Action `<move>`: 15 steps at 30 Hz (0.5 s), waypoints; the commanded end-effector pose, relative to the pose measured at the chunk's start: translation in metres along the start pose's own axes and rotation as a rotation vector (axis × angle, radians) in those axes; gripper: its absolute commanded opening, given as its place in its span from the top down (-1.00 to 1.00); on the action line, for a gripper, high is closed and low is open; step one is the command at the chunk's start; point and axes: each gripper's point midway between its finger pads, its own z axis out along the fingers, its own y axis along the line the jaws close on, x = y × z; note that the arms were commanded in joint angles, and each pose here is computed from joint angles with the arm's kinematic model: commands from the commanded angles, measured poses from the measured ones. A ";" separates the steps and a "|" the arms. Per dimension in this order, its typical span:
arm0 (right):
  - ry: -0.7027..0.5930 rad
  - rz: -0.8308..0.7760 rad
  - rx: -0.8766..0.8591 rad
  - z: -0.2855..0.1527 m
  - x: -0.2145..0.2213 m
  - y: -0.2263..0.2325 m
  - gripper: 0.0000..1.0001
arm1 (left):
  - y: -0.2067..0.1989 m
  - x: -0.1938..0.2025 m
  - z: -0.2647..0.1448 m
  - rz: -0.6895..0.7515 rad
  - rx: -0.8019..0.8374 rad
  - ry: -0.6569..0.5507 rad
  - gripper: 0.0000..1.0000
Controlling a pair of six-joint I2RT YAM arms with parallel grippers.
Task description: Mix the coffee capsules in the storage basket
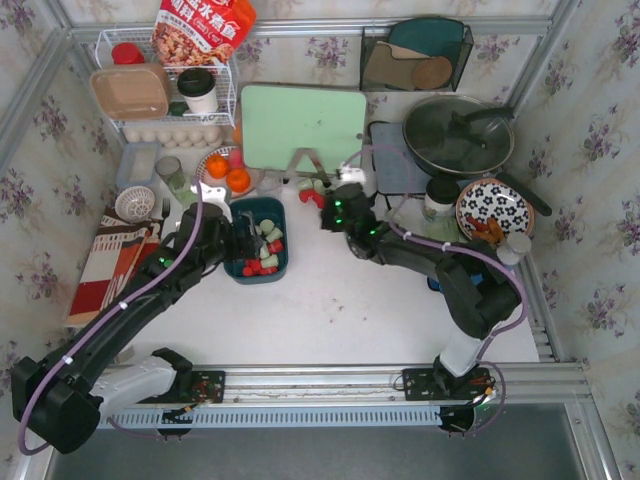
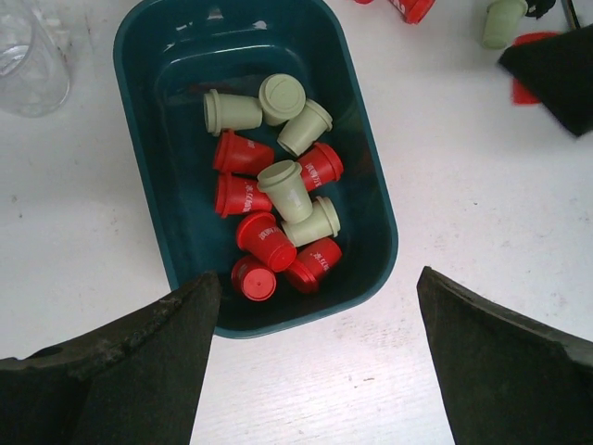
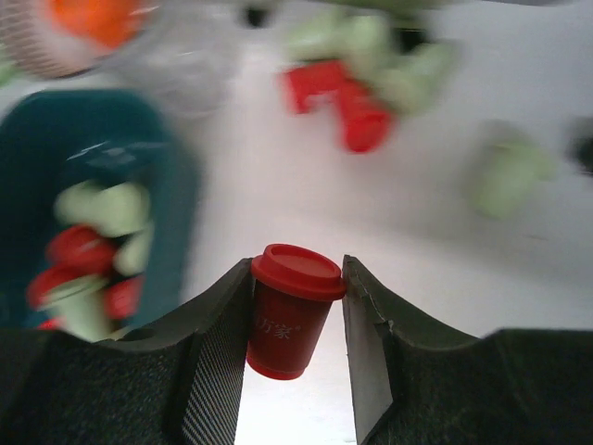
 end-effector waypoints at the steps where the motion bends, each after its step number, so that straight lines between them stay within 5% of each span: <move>1: -0.028 -0.057 -0.213 -0.023 -0.006 0.087 0.37 | 0.004 -0.004 -0.003 0.010 -0.013 -0.028 -0.79; 8: -0.003 -0.121 -0.368 -0.038 0.016 0.176 0.33 | 0.015 0.000 -0.018 0.018 -0.046 -0.057 -0.79; 15: 0.109 -0.134 -0.379 -0.019 0.059 0.189 0.23 | 0.026 0.004 -0.030 0.015 -0.069 -0.095 -0.79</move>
